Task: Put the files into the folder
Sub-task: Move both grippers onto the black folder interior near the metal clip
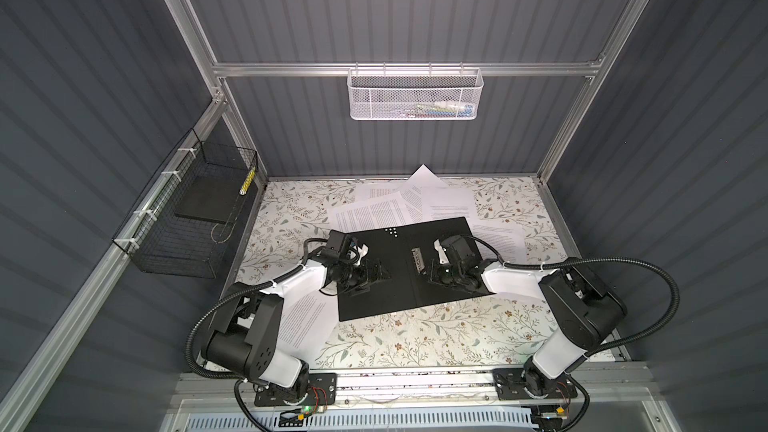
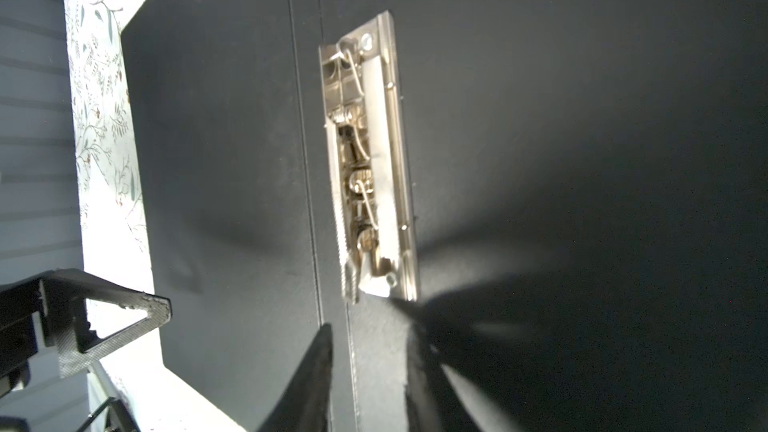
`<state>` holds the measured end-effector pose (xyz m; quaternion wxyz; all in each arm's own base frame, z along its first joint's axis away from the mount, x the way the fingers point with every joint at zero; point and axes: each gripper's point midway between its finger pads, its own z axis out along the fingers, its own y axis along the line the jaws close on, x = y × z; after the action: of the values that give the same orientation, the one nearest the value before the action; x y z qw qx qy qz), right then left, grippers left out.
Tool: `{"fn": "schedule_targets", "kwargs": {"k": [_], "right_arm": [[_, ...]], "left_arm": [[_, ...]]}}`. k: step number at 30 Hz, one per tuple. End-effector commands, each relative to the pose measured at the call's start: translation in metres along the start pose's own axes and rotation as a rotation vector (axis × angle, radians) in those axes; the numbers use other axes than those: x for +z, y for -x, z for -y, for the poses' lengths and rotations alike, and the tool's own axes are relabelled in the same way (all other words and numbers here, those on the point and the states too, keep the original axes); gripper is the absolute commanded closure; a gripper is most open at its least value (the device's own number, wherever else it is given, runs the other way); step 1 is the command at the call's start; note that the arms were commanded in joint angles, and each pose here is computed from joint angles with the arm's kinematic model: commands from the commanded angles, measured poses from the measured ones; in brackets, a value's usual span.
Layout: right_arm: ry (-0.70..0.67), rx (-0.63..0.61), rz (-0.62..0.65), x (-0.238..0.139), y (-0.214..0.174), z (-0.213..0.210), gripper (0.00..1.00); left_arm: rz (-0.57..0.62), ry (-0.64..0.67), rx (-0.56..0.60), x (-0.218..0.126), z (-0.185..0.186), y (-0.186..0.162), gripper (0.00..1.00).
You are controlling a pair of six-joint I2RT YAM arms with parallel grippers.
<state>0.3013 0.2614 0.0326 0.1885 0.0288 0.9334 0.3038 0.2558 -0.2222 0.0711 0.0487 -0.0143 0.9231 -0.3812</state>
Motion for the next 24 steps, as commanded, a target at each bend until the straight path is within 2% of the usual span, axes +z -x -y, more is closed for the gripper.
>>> {"fn": "schedule_targets", "kwargs": {"k": [1, 4, 9, 12, 24], "right_arm": [[0.055, -0.003, 0.011, 0.002, 0.011, -0.014, 0.75], [0.062, -0.001, 0.007, 0.005, 0.014, -0.015, 0.79], [0.089, 0.02, 0.014, 0.008, 0.02, -0.014, 0.82], [0.114, 0.029, -0.02, 0.011, 0.017, -0.016, 0.86], [0.128, 0.047, -0.036, 0.019, 0.016, -0.013, 0.91]], "left_arm": [[-0.03, 0.079, -0.03, 0.005, -0.023, -0.009, 0.0], [-0.077, 0.159, -0.059, 0.011, -0.047, -0.022, 0.0], [-0.114, 0.22, -0.08, 0.015, -0.068, -0.036, 0.0], [-0.118, 0.232, -0.082, 0.016, -0.071, -0.036, 0.0], [-0.118, 0.241, -0.081, 0.016, -0.071, -0.034, 0.0]]}}
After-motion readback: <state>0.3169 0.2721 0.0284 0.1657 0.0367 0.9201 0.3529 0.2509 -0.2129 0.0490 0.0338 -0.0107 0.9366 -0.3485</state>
